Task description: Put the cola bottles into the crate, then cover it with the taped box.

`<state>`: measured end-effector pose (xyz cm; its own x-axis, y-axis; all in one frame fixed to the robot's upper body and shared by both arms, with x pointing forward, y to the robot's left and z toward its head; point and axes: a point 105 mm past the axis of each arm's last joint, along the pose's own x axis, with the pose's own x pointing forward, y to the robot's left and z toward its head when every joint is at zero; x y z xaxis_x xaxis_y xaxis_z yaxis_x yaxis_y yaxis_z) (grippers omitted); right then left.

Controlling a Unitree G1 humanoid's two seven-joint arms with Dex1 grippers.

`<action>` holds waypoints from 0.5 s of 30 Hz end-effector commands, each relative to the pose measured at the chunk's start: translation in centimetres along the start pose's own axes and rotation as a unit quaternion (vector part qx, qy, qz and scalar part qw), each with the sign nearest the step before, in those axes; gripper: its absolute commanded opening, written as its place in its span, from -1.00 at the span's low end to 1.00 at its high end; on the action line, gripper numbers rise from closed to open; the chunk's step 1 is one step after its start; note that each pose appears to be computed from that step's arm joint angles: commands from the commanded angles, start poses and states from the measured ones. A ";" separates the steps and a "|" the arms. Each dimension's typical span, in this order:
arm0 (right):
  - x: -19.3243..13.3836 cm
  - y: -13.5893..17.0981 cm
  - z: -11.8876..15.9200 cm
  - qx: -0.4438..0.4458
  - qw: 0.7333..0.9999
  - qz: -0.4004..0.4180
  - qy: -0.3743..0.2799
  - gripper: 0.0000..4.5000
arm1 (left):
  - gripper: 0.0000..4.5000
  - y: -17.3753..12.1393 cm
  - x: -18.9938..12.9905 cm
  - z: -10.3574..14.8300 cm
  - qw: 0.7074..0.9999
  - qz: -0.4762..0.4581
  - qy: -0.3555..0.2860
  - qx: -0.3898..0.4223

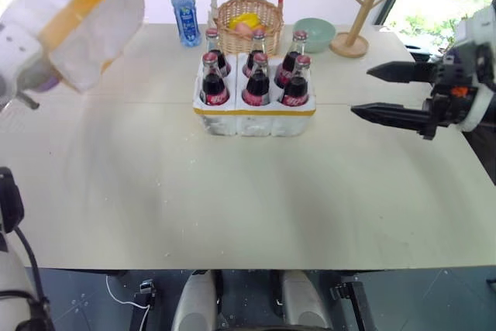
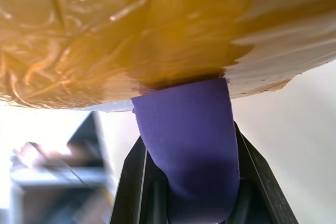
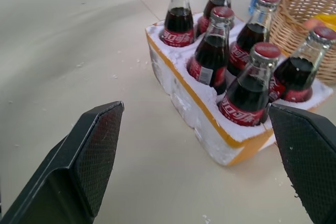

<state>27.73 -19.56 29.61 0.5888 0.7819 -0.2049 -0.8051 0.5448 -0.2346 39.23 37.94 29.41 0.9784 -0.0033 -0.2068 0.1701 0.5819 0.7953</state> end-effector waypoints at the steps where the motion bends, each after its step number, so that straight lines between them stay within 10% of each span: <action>1: -0.8 0.2 1.3 -0.026 0.999 -0.020 -0.027 1.00 | -0.83 1.2 -0.6 6.4 0.985 0.049 -0.136 0.097; 15: -0.2 0.1 0.3 0.025 0.996 -0.052 -0.063 1.00 | -0.83 -7.8 0.9 16.8 0.878 0.110 -0.313 0.346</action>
<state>28.10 -19.40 28.48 0.6456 0.7560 -0.1085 -0.7617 0.6270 -0.1632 41.13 19.95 31.45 0.8429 -0.5216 0.1323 -0.1358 0.0317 0.9902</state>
